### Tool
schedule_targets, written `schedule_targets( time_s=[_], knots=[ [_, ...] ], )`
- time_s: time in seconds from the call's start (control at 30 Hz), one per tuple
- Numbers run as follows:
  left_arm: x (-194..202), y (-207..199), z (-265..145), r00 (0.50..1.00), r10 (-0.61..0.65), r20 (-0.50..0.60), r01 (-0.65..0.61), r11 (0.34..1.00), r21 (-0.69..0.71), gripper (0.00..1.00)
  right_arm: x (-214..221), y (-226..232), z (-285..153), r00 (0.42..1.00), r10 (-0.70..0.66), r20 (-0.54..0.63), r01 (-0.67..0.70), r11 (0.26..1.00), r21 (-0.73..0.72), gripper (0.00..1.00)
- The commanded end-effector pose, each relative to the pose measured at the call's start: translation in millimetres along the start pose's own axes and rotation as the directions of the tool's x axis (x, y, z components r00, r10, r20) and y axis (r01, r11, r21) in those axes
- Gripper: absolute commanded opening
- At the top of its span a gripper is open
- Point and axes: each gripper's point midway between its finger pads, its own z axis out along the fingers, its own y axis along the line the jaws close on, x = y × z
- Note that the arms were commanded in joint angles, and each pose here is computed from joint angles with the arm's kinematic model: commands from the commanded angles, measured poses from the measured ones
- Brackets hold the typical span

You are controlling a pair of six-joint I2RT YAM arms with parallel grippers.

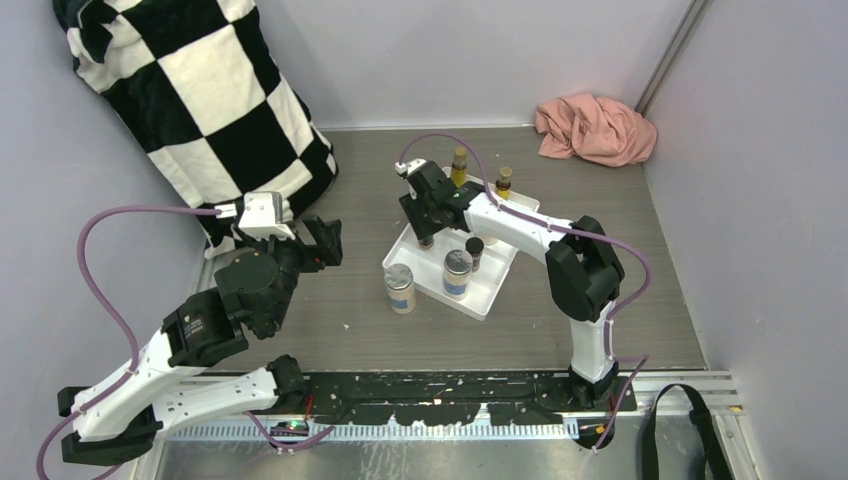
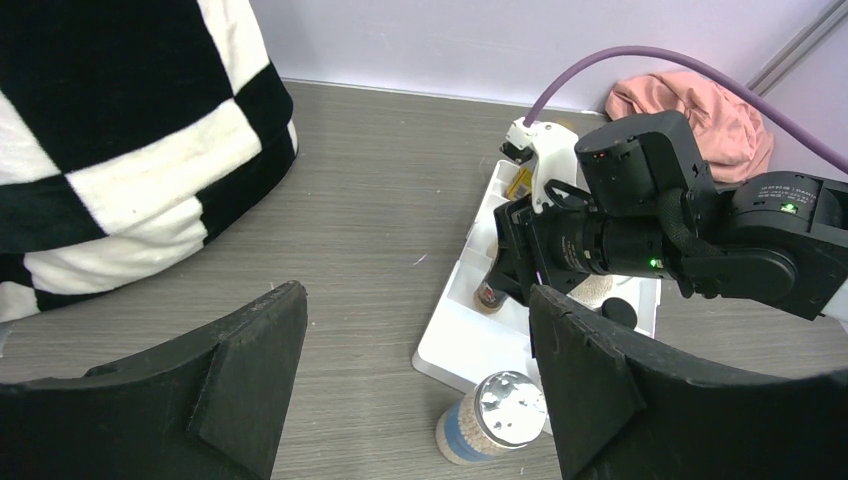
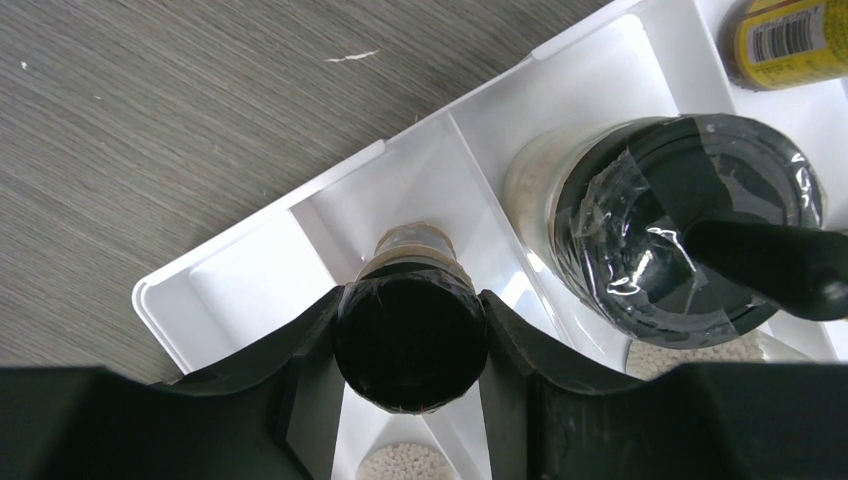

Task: Organize the condiment bottles
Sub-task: Place the bottle in the storage box.

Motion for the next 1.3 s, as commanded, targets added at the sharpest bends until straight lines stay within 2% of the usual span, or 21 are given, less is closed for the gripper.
schedule_targets(
  time_s=[0.0,0.57,0.93,1.27],
  knots=[
    [-8,-3,2,0.999,-0.037,0.021,0.037,0.999,-0.001,0.82,-27,0,-21,0.994,0.037,0.099,-0.035,0.999,-0.021,0.18],
    [-6,-4,2,0.999,-0.033,0.017,0.033,0.999,0.001,0.82,-18,-2,-17,0.994,0.051,0.092,-0.049,0.998,-0.026,0.21],
    [-6,-5,2,0.999,-0.035,0.016,0.035,0.999,0.002,0.82,-16,-5,-20,0.994,0.059,0.094,-0.058,0.998,-0.014,0.44],
    [-4,-6,3,0.999,-0.038,0.012,0.038,0.999,0.007,0.82,-14,-6,-22,0.994,0.06,0.09,-0.059,0.998,-0.01,0.53]
  ],
)
